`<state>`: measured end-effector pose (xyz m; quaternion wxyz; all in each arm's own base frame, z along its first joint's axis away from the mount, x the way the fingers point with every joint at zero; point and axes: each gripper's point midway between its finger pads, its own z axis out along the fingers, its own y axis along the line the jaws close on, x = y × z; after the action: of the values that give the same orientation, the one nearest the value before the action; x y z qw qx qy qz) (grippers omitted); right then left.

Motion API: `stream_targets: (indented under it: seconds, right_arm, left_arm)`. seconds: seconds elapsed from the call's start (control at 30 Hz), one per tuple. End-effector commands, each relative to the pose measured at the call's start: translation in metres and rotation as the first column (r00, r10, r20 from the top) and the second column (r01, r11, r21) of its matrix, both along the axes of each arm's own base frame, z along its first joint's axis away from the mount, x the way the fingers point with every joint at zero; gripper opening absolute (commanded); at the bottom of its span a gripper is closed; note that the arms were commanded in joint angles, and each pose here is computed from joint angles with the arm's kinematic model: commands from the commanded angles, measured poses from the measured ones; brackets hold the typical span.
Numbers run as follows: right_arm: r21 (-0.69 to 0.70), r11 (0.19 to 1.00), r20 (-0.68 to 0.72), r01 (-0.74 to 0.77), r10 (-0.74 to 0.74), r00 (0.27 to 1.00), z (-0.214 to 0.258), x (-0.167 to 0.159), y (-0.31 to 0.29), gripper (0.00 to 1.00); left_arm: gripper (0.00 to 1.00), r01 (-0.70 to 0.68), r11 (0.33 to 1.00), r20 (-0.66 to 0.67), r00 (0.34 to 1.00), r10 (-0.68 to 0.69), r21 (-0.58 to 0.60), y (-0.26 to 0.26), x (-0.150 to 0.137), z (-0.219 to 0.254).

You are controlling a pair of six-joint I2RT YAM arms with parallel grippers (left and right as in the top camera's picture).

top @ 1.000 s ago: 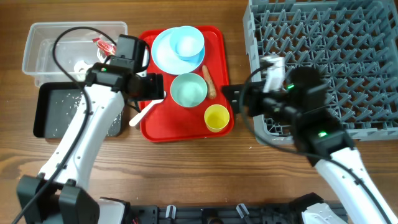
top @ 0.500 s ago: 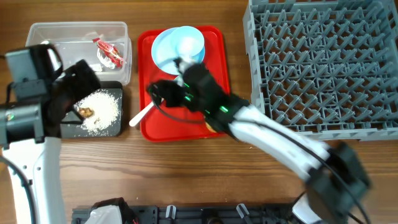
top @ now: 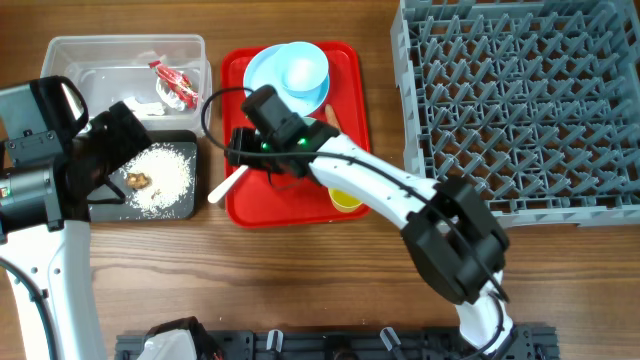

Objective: Sort waste into correct bins and load items into the dishwasher rack
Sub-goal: 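Reach the right gripper to the white spoon and grasp it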

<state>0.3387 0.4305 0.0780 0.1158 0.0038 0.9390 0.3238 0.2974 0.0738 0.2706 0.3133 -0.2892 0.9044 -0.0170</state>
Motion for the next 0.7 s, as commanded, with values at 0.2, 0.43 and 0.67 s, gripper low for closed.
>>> stream_targets:
  seconds: [0.2, 0.43, 0.67]
  right_arm:
    - [-0.092, 0.996, -0.070, 0.006, -0.012, 0.997, -0.060, -0.013, 0.007, 0.62]
    - [-0.103, 0.993, -0.042, 0.050, -0.054, 0.998, -0.074, -0.001, 0.006, 0.62]
    - [-0.148, 0.987, -0.054, 0.060, -0.069, 0.996, -0.102, -0.001, 0.001, 0.55]
  left_arm:
    - [0.91, -0.020, 1.000, -0.097, 0.995, 0.018, -0.024, 0.002, -0.002, -0.021]
    - [0.90, -0.021, 0.999, -0.127, 0.992, 0.017, -0.031, 0.003, 0.001, -0.029]
    - [0.88, -0.021, 0.999, -0.126, 0.992, 0.017, -0.031, 0.003, 0.001, -0.029]
